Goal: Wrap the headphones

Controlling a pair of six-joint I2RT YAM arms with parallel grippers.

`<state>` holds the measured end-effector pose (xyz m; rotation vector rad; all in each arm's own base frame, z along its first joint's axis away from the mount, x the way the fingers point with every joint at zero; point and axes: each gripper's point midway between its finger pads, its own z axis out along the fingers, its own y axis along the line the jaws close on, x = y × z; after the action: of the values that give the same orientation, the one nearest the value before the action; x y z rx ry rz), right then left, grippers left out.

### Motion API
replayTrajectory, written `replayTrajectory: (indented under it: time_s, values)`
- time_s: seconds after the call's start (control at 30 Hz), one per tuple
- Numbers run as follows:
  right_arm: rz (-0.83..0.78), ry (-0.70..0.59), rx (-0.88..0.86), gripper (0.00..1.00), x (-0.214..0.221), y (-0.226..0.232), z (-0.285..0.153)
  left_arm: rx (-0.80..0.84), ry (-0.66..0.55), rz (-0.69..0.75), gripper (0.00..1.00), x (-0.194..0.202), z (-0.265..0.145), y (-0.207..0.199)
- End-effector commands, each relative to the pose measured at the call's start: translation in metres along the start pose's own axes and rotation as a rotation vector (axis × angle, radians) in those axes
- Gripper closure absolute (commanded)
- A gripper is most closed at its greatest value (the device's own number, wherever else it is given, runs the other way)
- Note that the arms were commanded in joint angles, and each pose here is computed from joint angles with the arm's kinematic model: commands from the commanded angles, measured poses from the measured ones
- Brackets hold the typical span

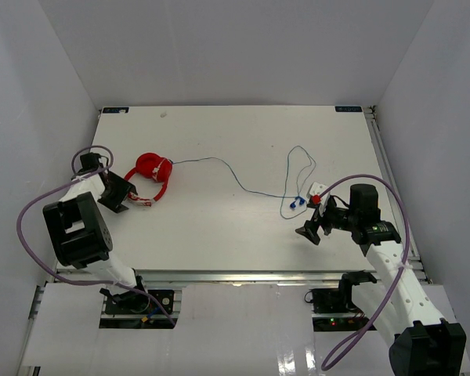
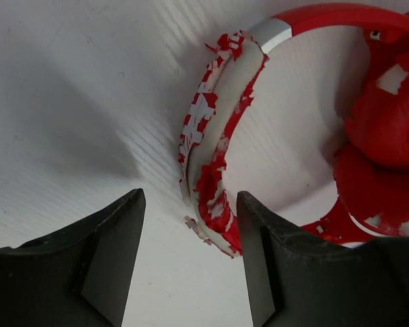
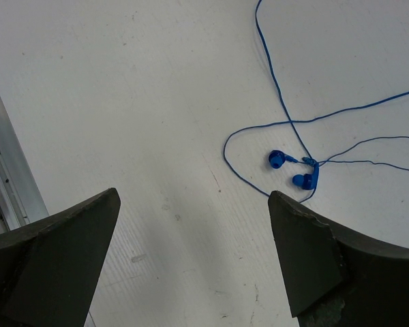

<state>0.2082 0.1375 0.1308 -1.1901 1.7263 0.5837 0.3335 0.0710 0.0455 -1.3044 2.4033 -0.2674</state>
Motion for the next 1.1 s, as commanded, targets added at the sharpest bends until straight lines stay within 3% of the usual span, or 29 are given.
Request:
replayTrajectory:
  time_s: [0.0, 0.3, 0.63, 0.7, 0.9, 1.0, 1.07]
  values:
    - [-0.031, -0.027, 0.010, 0.04, -0.009, -0.005, -0.001, -0.011, -0.036, 0.029, 0.33, -0.014, 0.007, -0.005]
    - [-0.002, -0.023, 0.020, 0.04, -0.004, -0.009, -0.003, -0.012, -0.004, 0.052, 0.44, -0.016, 0.031, -0.009]
    - [0.030, -0.028, 0.026, 0.04, 0.000, -0.012, -0.005, -0.046, 0.008, 0.169, 0.85, -0.011, 0.036, 0.001]
    - [0.032, -0.031, 0.021, 0.04, 0.000, -0.011, -0.005, -0.028, 0.003, 0.188, 1.00, -0.010, 0.029, -0.003]
    - [-0.032, -0.122, -0.143, 0.04, -0.013, 0.019, -0.005, 0.169, -0.067, 0.305, 1.00, 0.008, -0.026, -0.063]
    - [-0.189, -0.164, -0.220, 0.05, -0.031, 0.030, -0.014, 0.303, -0.116, 0.385, 1.00, 0.030, -0.071, -0.103]
    - [-0.273, -0.176, -0.210, 0.08, -0.047, 0.023, -0.020, 0.392, -0.092, 0.438, 1.00, 0.065, -0.092, -0.128]
